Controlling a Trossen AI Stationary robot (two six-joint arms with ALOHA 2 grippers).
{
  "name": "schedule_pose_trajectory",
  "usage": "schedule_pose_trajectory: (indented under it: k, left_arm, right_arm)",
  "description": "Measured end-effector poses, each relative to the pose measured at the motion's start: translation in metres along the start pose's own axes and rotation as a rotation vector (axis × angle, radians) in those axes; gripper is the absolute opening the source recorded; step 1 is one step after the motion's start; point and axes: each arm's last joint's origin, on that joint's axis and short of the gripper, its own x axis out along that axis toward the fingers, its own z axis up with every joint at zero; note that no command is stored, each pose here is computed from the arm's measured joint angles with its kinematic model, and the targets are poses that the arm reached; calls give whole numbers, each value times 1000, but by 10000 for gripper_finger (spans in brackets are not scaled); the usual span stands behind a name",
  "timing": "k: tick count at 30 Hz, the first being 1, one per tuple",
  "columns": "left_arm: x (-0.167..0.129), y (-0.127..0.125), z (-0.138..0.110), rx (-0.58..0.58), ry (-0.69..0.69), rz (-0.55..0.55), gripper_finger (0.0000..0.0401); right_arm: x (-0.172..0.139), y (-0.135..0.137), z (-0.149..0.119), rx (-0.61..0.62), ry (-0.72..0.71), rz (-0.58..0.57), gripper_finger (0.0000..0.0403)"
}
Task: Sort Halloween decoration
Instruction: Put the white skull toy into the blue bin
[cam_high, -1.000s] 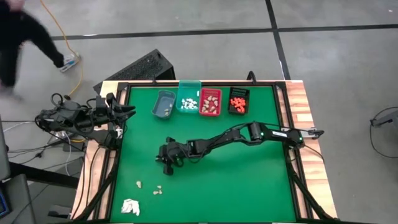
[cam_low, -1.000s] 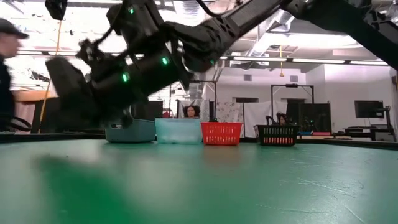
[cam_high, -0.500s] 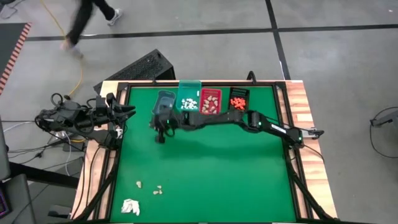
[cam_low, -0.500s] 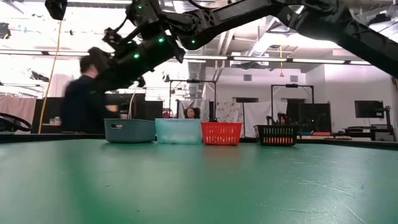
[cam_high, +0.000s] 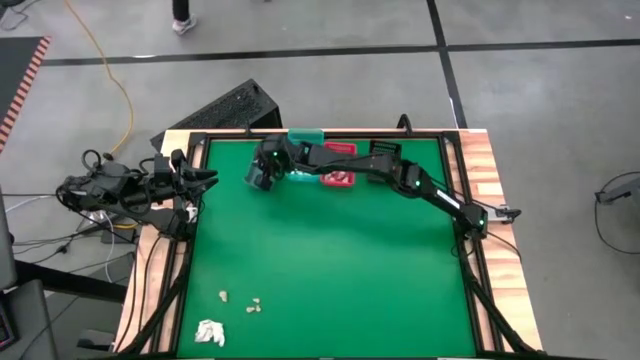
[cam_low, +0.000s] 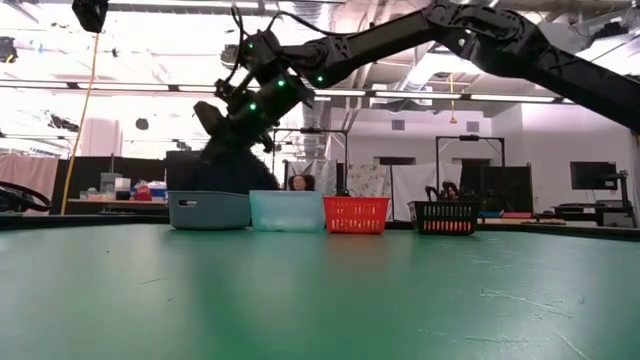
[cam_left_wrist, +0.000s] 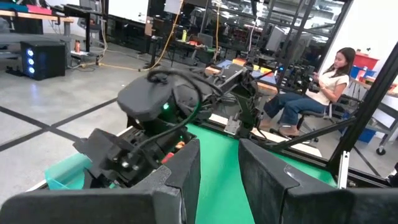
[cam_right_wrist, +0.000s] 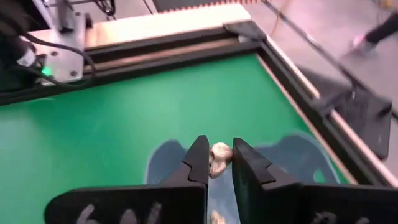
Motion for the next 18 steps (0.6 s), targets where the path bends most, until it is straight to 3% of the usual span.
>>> schedule_pose_trajectory:
  k: [8,18]
  left_arm:
    - [0,0,0,0,0,0,99]
    - [0,0,0,0,0,0,99]
  right_arm:
    - [6,-6,-15,66,59,-12,55]
    - [7,-9,-16,61,59,-16,128]
